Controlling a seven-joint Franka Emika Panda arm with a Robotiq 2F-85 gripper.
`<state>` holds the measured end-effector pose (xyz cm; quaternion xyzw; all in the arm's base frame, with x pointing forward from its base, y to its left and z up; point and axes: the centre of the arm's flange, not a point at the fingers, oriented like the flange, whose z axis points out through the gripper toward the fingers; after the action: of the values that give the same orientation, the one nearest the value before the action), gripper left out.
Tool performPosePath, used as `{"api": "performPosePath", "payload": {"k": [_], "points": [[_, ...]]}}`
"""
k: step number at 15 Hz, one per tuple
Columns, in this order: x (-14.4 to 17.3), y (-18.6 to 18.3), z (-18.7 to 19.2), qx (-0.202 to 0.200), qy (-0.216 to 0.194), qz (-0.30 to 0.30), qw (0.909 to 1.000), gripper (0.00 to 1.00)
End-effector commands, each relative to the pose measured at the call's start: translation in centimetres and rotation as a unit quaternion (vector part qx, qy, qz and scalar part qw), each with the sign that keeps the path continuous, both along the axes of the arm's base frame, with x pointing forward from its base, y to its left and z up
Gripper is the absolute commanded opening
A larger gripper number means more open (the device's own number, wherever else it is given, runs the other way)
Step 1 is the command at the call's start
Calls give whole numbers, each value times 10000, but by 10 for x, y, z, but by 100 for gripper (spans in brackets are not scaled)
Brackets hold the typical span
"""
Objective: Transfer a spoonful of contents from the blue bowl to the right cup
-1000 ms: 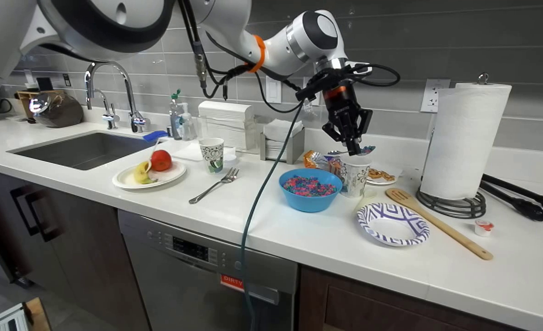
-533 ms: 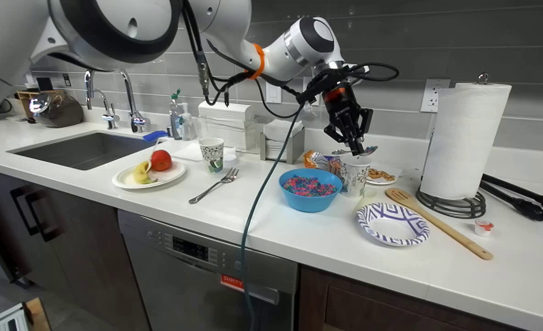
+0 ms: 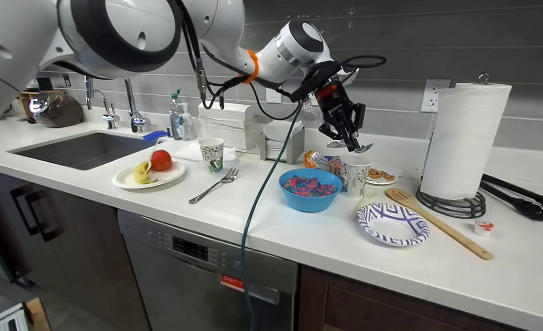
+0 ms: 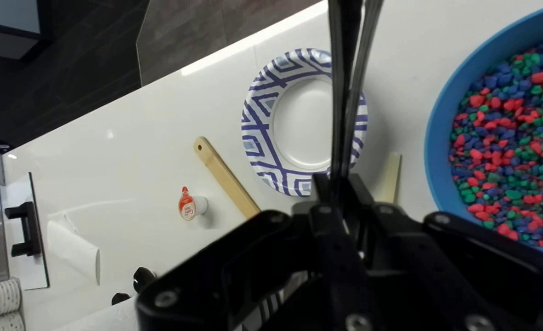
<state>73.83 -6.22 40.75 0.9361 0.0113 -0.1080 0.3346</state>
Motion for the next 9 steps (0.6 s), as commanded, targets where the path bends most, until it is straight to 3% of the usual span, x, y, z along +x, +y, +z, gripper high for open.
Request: {"api": "performPosePath", "payload": {"k": [1,9], "points": [[17,0,-1,-360,165,15,9992,3],[32,10,-10,-867,261,237,9956,3]]}}
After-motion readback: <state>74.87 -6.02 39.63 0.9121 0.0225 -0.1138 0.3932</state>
